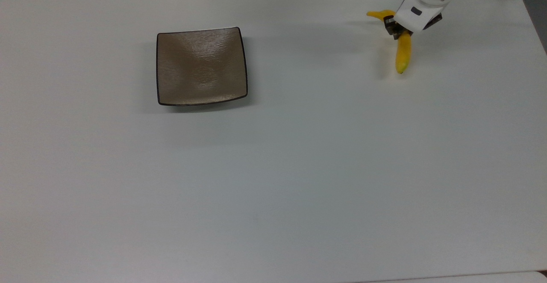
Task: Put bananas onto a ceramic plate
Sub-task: 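Lift the banana and carry it toward the brown square plate, then lower the banana onto the plate and open the gripper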
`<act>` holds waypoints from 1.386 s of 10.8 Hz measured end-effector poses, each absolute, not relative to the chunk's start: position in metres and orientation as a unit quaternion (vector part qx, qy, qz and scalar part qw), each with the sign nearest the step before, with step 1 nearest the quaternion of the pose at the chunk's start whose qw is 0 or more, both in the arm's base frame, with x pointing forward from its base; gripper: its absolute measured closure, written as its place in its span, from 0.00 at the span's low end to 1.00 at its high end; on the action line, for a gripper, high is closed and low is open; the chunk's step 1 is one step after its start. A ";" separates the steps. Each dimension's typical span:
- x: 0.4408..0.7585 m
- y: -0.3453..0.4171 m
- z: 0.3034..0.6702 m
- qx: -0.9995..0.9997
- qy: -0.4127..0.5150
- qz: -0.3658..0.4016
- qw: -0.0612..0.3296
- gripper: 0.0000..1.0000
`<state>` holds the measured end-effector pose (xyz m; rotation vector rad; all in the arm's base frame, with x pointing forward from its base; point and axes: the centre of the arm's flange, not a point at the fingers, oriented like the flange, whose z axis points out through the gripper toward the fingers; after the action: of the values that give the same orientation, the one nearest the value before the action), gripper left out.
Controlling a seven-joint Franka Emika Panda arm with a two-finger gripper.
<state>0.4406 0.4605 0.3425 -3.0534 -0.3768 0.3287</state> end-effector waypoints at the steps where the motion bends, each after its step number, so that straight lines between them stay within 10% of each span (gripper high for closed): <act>1: 0.447 0.447 0.356 -0.984 -0.138 0.109 0.016 0.70; 7: 0.505 0.317 0.415 -0.969 -0.199 0.120 -0.079 0.70; 15: 0.574 0.118 0.430 -0.971 -0.157 0.143 -0.108 0.70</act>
<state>0.5738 0.1177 0.4296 -3.2800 -0.5311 0.4844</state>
